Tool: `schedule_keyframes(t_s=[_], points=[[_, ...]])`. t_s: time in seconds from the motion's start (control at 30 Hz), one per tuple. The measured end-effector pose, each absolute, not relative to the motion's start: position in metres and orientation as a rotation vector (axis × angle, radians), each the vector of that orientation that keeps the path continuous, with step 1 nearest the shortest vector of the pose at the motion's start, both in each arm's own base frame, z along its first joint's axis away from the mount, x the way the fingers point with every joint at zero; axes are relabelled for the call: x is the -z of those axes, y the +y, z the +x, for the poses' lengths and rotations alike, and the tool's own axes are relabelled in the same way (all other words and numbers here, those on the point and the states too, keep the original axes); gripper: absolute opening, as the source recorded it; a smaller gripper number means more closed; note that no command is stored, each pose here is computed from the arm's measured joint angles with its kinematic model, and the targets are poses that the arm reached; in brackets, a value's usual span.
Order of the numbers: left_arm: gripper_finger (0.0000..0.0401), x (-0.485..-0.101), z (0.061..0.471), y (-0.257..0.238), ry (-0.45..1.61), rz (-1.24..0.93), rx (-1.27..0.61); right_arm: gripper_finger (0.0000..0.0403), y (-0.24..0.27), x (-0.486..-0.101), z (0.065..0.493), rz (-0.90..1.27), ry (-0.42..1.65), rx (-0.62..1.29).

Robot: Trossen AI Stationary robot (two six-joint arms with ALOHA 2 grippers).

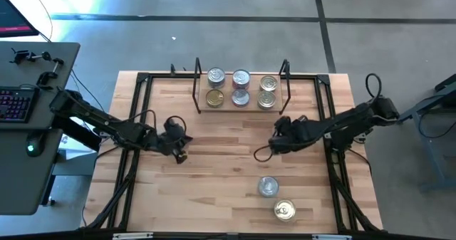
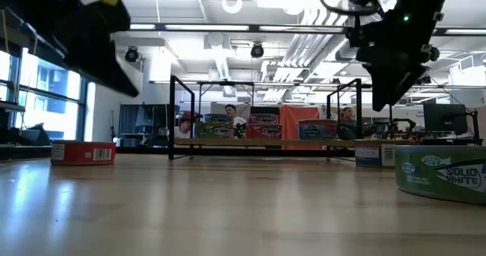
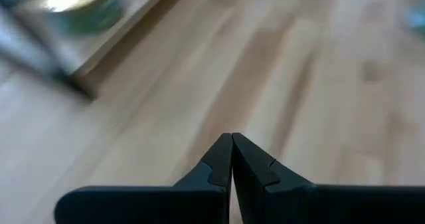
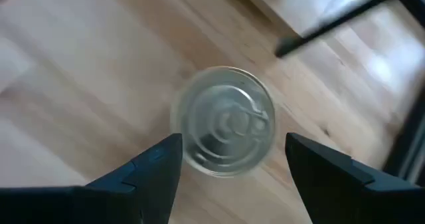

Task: Stack canned seafood by type on shelf
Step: Move the tuna cans closer to the center of the table

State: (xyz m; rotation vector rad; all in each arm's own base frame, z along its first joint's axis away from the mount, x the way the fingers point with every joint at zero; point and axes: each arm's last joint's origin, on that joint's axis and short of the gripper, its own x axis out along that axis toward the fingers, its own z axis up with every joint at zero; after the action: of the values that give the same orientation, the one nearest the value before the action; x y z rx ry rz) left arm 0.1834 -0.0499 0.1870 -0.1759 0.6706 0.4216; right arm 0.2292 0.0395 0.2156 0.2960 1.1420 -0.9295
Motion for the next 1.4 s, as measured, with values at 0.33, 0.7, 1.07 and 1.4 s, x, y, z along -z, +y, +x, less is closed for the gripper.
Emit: schedule_keyframes(t_s=[0.33, 0.7, 1.07, 1.4], points=[[0.0003, -0.206, 0.198, -0.063, 0.495, -0.067, -0.210, 0.0224, 0.017, -0.173, 0.218, 0.396, 1.150, 1.014], [0.0003, -0.206, 0.198, -0.063, 0.491, -0.031, -0.201, 0.0018, 0.028, -0.159, 0.241, 0.508, 0.967, 0.735], [0.0003, -0.201, 0.195, -0.059, 0.552, -0.065, -0.247, 0.0004, 0.054, -0.160, 0.283, 0.382, 0.688, 0.430], [0.0003, -0.199, 0.185, -0.082, 0.588, 0.008, -0.092, 0.0000, 0.136, -0.216, 0.281, 0.413, 0.721, -0.107]])
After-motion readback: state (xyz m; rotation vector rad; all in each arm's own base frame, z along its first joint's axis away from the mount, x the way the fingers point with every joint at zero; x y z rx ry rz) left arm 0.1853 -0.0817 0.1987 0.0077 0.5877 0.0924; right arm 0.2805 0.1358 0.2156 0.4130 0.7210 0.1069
